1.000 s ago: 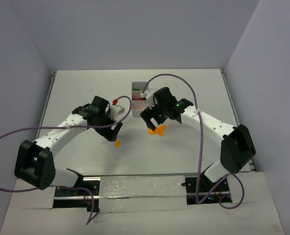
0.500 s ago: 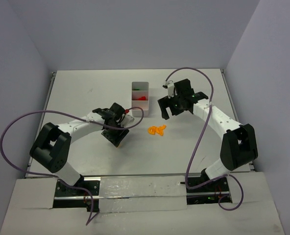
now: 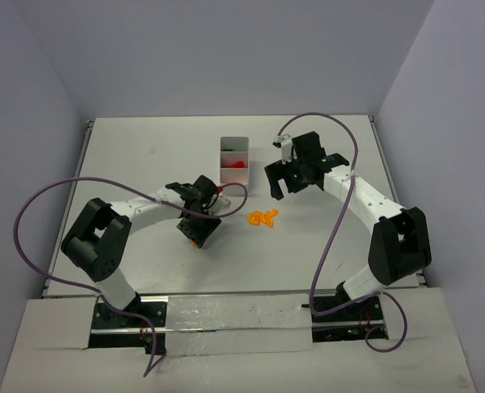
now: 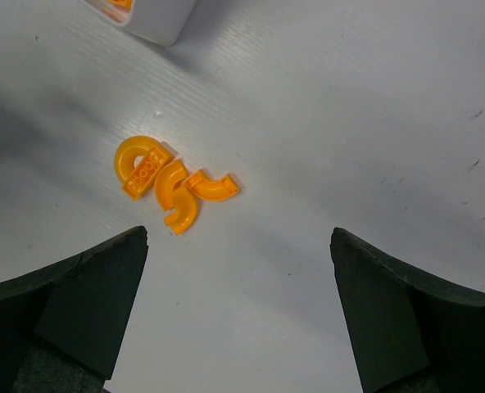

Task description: Sort the legos into containers by color

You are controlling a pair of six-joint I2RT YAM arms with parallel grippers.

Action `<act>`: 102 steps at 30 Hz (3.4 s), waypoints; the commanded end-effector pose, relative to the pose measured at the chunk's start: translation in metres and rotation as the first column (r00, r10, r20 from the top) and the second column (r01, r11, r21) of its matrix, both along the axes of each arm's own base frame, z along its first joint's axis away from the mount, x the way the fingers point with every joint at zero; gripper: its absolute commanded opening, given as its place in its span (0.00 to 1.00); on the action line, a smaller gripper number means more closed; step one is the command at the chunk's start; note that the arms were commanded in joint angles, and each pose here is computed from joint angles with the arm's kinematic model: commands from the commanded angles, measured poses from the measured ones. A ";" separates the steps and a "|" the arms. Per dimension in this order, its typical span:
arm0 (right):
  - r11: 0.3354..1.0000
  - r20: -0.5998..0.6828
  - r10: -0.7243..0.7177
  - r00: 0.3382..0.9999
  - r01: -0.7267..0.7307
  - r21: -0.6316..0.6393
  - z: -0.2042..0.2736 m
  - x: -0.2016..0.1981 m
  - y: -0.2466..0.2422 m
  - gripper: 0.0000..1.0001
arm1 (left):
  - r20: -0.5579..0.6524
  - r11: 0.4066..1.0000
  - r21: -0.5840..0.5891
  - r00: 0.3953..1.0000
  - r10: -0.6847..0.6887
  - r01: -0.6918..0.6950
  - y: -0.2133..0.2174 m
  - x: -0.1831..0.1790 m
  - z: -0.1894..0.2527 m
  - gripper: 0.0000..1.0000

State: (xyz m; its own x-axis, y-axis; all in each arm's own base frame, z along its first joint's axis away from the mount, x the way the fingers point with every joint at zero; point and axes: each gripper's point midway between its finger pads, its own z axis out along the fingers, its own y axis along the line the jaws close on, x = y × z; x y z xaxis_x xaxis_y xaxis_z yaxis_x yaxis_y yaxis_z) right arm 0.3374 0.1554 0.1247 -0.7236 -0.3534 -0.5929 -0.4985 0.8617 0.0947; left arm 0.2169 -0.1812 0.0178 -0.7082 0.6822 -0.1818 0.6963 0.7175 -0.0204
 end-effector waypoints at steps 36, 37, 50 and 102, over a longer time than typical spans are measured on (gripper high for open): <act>0.999 0.056 -0.009 0.998 0.007 0.033 0.021 0.014 0.000 0.99 | 0.380 0.950 -0.305 0.906 0.188 -0.069 -0.067 0.144 0.128 0.07; 0.999 0.057 -0.010 0.998 0.008 0.033 0.021 0.014 0.000 0.99 | 0.369 0.943 -0.323 0.906 0.209 -0.085 -0.072 0.149 0.128 0.07; 0.999 0.051 -0.019 0.999 0.018 0.029 0.015 0.014 -0.007 1.00 | 0.335 0.905 -0.410 0.905 0.264 -0.113 -0.107 0.183 0.131 0.10; 0.980 -0.193 0.177 0.965 -0.190 -0.053 -0.046 -0.026 0.015 0.57 | 0.233 0.756 -0.652 0.931 0.281 -0.065 -0.005 0.133 0.228 0.61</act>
